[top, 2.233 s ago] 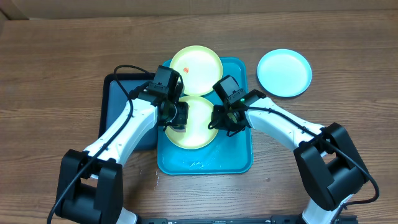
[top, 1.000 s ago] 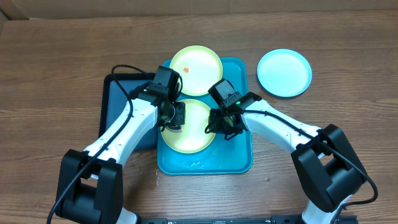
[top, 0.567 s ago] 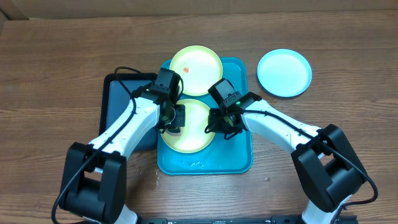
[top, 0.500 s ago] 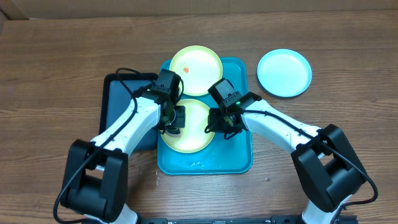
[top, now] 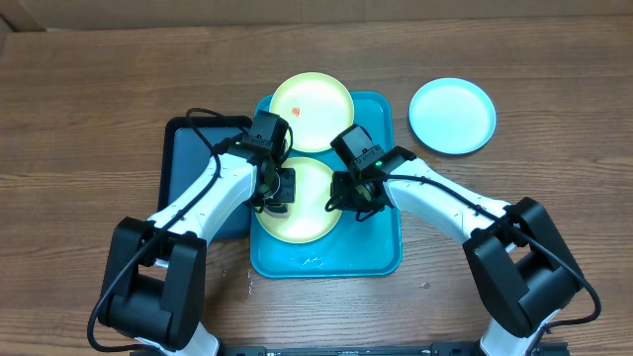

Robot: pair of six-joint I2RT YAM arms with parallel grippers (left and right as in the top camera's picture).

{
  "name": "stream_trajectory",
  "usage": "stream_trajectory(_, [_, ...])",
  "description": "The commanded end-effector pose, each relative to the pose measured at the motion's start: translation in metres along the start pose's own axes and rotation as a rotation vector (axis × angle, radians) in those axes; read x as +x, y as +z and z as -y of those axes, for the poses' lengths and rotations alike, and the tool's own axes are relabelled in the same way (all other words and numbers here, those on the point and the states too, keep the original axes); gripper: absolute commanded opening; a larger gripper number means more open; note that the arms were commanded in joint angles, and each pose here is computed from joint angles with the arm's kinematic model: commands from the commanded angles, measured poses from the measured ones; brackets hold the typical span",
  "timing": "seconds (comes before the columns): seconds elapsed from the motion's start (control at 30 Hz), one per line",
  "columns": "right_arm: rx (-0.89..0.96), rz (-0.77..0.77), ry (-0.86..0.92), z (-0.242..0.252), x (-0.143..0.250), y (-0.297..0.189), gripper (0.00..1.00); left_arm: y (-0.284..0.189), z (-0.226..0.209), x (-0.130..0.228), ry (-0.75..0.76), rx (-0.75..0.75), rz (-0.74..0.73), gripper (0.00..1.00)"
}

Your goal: Clean dirty plates on tray and stack at the side

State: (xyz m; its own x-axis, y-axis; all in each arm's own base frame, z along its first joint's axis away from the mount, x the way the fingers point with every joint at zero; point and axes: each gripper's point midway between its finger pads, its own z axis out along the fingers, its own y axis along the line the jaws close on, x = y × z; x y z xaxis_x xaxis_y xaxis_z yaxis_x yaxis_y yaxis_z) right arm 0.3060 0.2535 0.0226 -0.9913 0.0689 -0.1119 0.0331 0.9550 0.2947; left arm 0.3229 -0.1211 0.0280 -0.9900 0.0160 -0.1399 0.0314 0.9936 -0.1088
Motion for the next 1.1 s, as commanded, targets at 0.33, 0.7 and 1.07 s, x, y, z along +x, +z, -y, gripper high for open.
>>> stream_trajectory(0.33, [0.021, 0.028, -0.013, 0.0015, -0.0019, -0.0018, 0.1, 0.0022, -0.0003, 0.0017, -0.006, -0.013, -0.004, 0.04])
stream_trajectory(0.7, [0.039, 0.044, -0.044, 0.0032, -0.0041, -0.0017, 0.11, 0.0022, -0.0004, 0.0016, -0.006, -0.014, -0.004, 0.04])
stream_trajectory(1.07, [0.038, 0.043, -0.054, 0.0022, -0.0015, 0.001, 0.11, 0.0022, -0.0003, 0.0014, -0.006, -0.013, -0.003, 0.04])
